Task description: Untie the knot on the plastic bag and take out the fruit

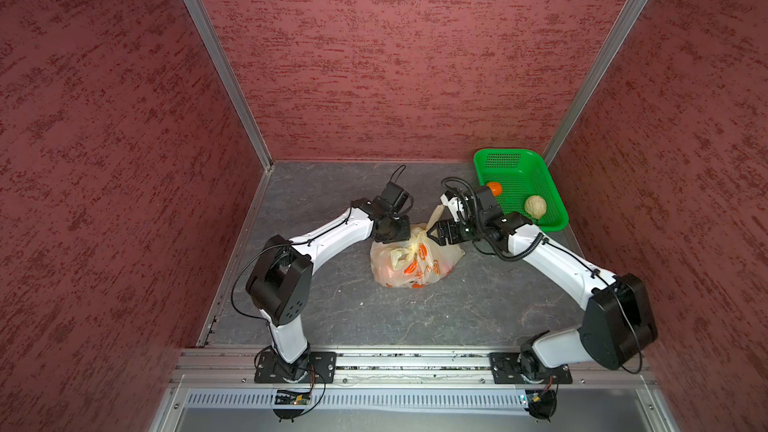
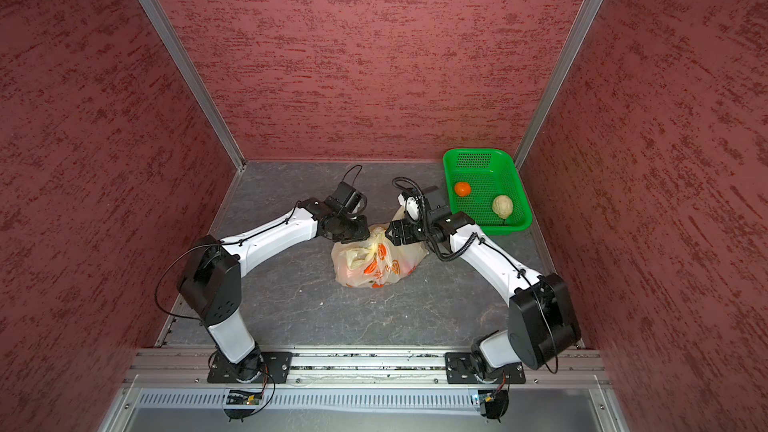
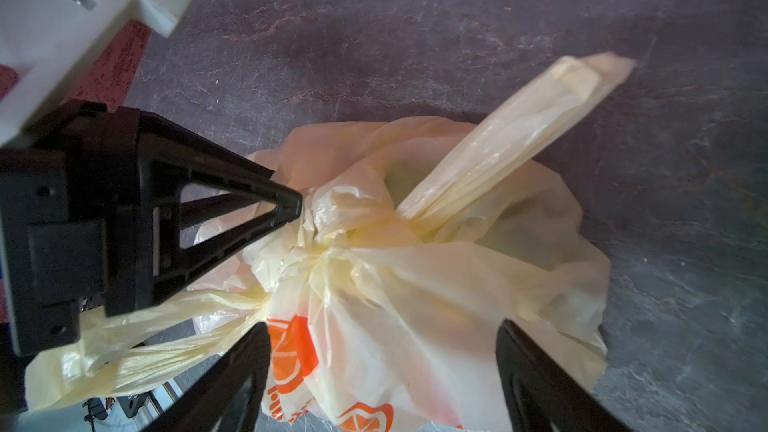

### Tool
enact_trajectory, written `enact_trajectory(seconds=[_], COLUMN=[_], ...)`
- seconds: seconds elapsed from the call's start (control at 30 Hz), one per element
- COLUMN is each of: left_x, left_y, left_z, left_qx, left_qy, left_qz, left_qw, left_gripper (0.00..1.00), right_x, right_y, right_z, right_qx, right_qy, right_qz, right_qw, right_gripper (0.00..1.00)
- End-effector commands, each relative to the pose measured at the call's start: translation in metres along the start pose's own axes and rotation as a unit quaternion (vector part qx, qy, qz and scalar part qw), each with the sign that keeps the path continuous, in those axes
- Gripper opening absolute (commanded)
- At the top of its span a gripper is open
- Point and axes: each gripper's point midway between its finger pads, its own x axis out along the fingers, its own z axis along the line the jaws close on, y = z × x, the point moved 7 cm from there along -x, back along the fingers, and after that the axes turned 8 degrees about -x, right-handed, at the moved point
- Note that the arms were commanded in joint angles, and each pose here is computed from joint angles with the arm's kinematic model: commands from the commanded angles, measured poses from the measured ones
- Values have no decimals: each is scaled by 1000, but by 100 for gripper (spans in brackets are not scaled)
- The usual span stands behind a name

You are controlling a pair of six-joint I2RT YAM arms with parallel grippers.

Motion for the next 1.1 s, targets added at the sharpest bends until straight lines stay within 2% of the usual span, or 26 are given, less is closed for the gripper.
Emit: enact_trajectory(seconds=[0.0, 0.13, 0.3, 0.43, 0.57, 0.8, 1.07], left_x=[-1, -13, -23, -32, -35, -40, -49], left_y=[1, -3, -7, -8, -7, -7, -17], left_z=[-3, -6, -11, -15, -12, -1, 16], left_qx=[-11, -14, -12, -9, -9, -22, -33], left_qy=[13, 21, 36, 54, 54, 54, 46], left_qz=[-10, -33, -48, -63, -66, -76, -94], left_qw=[1000, 999, 998, 997, 996, 995, 994], left_gripper=[17, 1, 0, 0, 0, 0, 0], right_x=[2, 5, 22, 29, 30, 24, -4], right_y=[-3, -2, 2, -1, -7, -4, 13], right_z=[10, 18, 11, 8, 7, 8, 8], right_qx=[-14, -27, -21, -17, -16, -16, -12], right_qy=[-10, -21, -13, -3, 2, 1, 30], right_qz=[-14, -13, 0, -10, -26, -31, -34], right_qw=[1000, 999, 1000, 1000, 1000, 999, 999], right_gripper=[85, 82, 72, 50, 38, 2, 0])
